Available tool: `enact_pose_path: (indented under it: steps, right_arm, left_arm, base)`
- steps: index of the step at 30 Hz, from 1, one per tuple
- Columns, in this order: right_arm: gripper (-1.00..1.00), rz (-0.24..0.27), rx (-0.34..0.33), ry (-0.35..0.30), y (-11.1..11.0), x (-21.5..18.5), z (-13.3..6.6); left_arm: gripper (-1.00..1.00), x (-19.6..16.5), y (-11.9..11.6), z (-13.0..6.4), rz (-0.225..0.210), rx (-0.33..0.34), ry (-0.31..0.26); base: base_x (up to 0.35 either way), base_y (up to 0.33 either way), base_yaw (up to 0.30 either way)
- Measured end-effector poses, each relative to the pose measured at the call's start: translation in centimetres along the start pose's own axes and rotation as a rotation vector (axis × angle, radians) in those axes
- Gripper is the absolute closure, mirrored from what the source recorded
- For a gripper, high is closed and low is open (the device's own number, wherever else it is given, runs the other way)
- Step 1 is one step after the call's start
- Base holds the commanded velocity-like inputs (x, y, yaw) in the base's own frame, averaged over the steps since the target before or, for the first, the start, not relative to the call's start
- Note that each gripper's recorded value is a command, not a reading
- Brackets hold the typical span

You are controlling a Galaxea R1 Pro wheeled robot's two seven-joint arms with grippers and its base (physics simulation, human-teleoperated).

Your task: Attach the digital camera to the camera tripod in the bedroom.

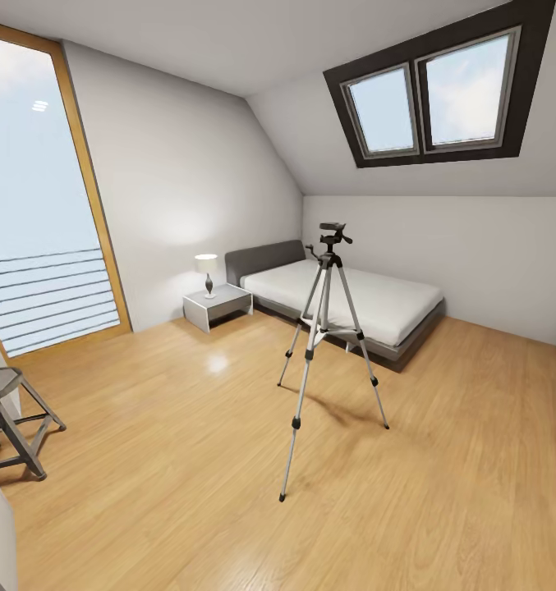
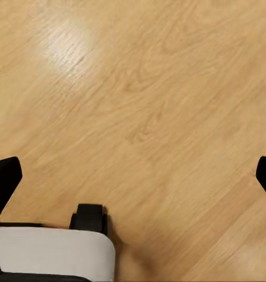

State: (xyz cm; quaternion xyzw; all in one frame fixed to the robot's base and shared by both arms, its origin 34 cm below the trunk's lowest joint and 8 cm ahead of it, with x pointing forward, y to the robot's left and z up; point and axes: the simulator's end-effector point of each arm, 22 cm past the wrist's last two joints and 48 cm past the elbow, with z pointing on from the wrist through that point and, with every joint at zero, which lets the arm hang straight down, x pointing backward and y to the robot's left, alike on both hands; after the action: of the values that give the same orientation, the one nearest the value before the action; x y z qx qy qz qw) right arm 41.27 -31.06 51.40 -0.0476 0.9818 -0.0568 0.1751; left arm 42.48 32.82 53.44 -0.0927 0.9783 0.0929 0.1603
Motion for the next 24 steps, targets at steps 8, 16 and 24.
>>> enact_pose_path:
  steps: [8, 16, 24]
  right_arm:
    - [-1.0, 0.129, -0.019, -0.204, -3.2, -27.8, -5.7]
    - [-1.0, 0.246, -0.149, -0.407, -2.6, -40.3, -13.0]
    - [-1.0, 0.248, -0.175, -0.379, -2.4, -40.8, -14.5]
  left_arm:
    - [-1.0, -25.1, -5.6, -8.2, -0.012, 0.113, -0.115]
    - [-1.0, -37.6, -11.0, -18.4, -0.096, 0.319, -0.385]
    - [-1.0, -37.6, -13.9, -19.8, -0.116, 0.396, -0.385]
  base:
    - [0.0, 0.0, 0.0]
    - [0.0, 0.0, 0.0]
    - [0.0, 0.0, 0.0]
